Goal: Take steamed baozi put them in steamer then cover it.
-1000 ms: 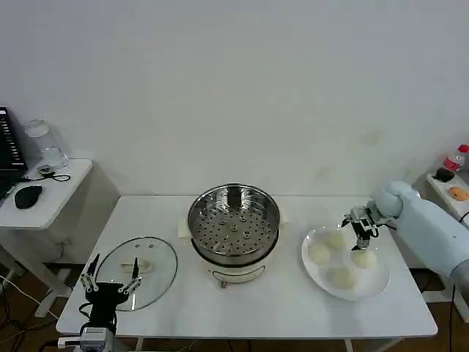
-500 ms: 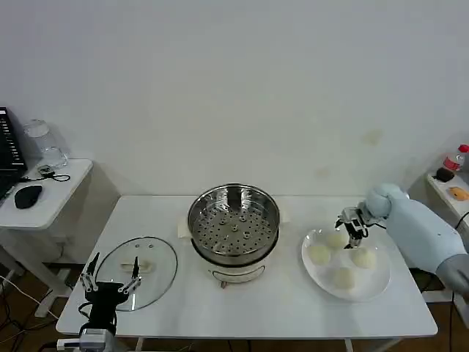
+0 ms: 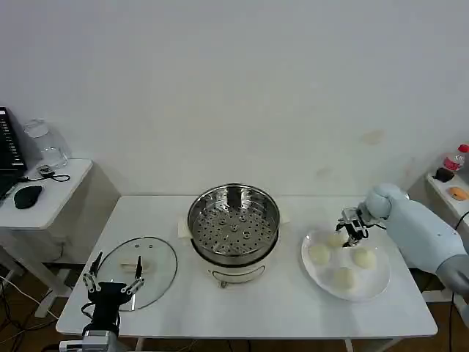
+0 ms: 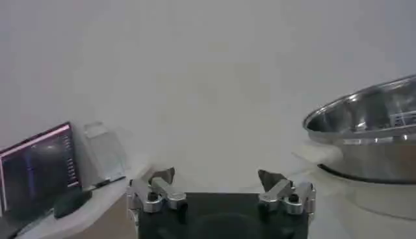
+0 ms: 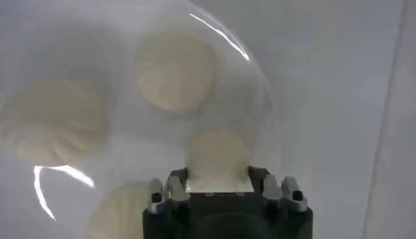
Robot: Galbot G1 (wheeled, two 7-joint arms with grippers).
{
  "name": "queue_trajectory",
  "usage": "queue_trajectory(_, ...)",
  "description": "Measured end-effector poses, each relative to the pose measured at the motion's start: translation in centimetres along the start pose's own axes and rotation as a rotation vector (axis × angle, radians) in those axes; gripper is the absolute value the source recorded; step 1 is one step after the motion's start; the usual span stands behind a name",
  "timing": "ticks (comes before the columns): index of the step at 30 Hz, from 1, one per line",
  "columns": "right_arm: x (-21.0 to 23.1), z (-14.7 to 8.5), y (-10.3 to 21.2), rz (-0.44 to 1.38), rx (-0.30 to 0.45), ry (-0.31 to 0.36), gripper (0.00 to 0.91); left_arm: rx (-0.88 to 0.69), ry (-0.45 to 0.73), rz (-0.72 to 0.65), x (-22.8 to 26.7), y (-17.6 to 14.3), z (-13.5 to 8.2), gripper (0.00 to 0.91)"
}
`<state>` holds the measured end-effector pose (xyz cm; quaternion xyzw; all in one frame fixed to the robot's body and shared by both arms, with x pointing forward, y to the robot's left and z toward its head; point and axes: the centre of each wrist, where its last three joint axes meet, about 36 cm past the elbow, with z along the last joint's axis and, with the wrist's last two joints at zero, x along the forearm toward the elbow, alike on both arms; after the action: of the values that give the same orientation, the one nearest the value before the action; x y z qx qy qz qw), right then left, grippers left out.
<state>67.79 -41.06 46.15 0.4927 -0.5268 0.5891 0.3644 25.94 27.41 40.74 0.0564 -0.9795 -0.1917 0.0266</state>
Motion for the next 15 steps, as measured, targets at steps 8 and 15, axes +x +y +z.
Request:
queue_trajectory(8,3.7,0.1,-1.3,0.04,0.018,-0.014,0.625,0.003,0.003,0.004,-0.4,0.1,0.2,0.907)
queue_trajectory(15,9.2,-0.9,-3.6,0.113,0.064,-0.041,0.625,0.009,0.029,0.007,-1.2,0.5,1.1,0.907)
